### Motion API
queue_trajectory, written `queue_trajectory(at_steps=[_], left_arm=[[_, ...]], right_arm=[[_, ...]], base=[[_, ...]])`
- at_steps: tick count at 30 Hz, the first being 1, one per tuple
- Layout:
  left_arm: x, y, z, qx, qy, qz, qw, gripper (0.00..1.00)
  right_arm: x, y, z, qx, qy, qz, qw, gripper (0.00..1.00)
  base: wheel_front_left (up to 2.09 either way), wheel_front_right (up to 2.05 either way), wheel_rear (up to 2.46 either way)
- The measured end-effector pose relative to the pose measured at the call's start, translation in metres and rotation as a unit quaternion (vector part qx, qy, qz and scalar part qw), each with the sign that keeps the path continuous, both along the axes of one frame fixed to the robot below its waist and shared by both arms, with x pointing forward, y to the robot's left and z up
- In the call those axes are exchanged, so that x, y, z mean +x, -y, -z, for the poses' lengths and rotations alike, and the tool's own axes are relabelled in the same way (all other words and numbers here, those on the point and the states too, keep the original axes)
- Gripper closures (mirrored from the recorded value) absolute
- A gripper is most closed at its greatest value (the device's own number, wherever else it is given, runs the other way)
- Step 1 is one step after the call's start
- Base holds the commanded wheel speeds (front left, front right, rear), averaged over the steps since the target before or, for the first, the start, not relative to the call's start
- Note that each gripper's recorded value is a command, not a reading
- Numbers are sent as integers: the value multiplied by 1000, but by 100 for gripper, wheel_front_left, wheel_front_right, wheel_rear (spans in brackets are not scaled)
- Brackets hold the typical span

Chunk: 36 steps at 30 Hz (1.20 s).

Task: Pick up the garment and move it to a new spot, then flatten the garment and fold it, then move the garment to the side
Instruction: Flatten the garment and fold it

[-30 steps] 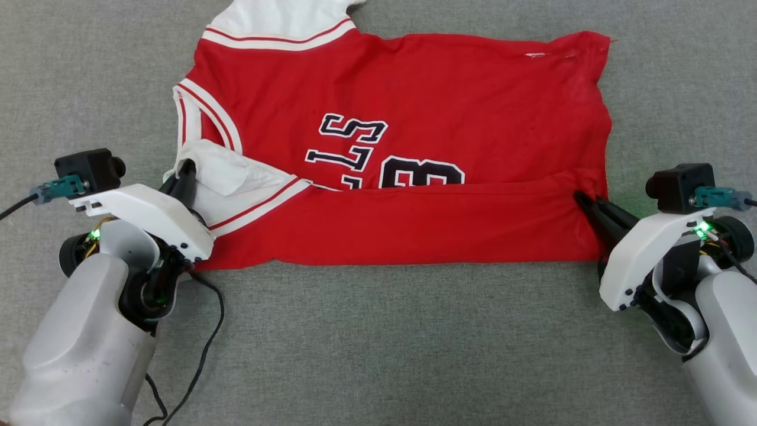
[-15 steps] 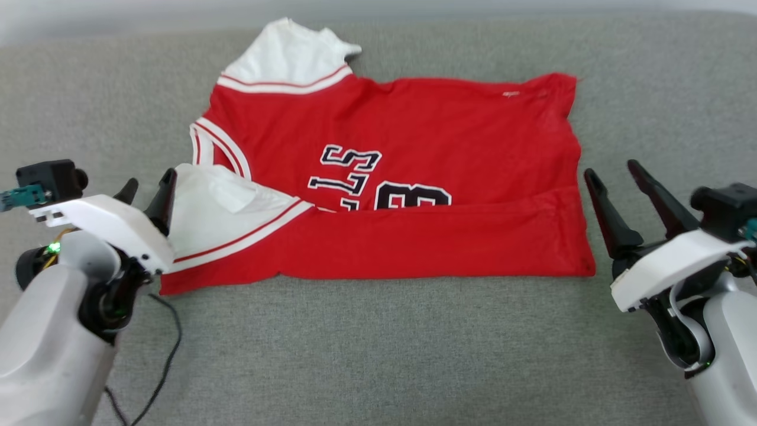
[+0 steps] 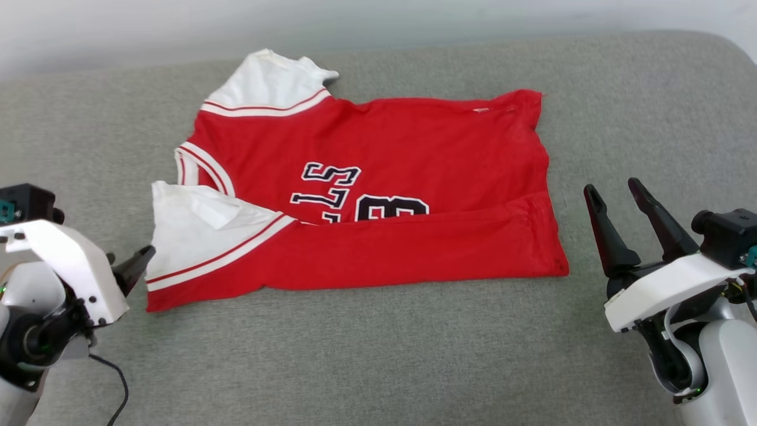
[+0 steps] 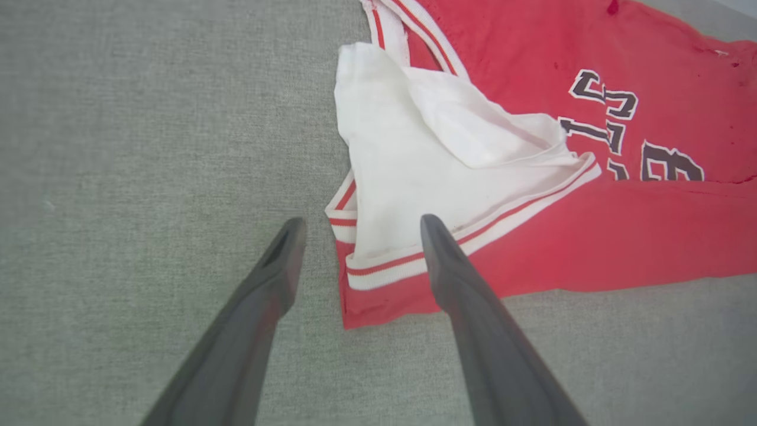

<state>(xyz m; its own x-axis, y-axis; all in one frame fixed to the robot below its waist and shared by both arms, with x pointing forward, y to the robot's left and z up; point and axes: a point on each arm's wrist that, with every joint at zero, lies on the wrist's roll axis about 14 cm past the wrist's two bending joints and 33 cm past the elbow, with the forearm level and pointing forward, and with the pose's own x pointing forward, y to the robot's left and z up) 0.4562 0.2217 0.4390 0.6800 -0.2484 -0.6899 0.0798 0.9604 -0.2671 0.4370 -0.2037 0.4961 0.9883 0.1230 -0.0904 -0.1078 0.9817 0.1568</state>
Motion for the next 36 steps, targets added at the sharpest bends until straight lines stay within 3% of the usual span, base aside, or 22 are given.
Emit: queue_trajectory(at_steps=[13,14,15,16,17,23,27,36], left_arm=[[-19,24,63,-50,-138,-6,989,0],[-19,25,65,-52,-141,-5,989,23],[-19,26,66,-54,-143,-4,988,53],[-19,27,66,-56,-144,-3,988,67],[-18,28,66,-59,-143,-1,988,100],[-16,35,61,-66,-118,3,991,100],[-13,33,49,-58,-90,8,994,100],[4,36,10,-41,-5,26,999,100]], right_arm=[[-4,16,32,11,-45,31,998,0],[-5,19,35,13,-49,35,998,0],[-6,21,37,12,-53,38,998,0],[-6,23,38,15,-56,40,998,0],[-6,23,38,17,-59,40,997,0],[-5,27,40,22,-84,37,996,0],[-10,27,55,34,-142,28,989,0],[-18,10,95,17,-303,-37,952,0]], base=[[0,0,0],[0,0,0],[0,0,0],[0,0,0],[0,0,0],[0,0,0],[0,0,0],[0,0,0]])
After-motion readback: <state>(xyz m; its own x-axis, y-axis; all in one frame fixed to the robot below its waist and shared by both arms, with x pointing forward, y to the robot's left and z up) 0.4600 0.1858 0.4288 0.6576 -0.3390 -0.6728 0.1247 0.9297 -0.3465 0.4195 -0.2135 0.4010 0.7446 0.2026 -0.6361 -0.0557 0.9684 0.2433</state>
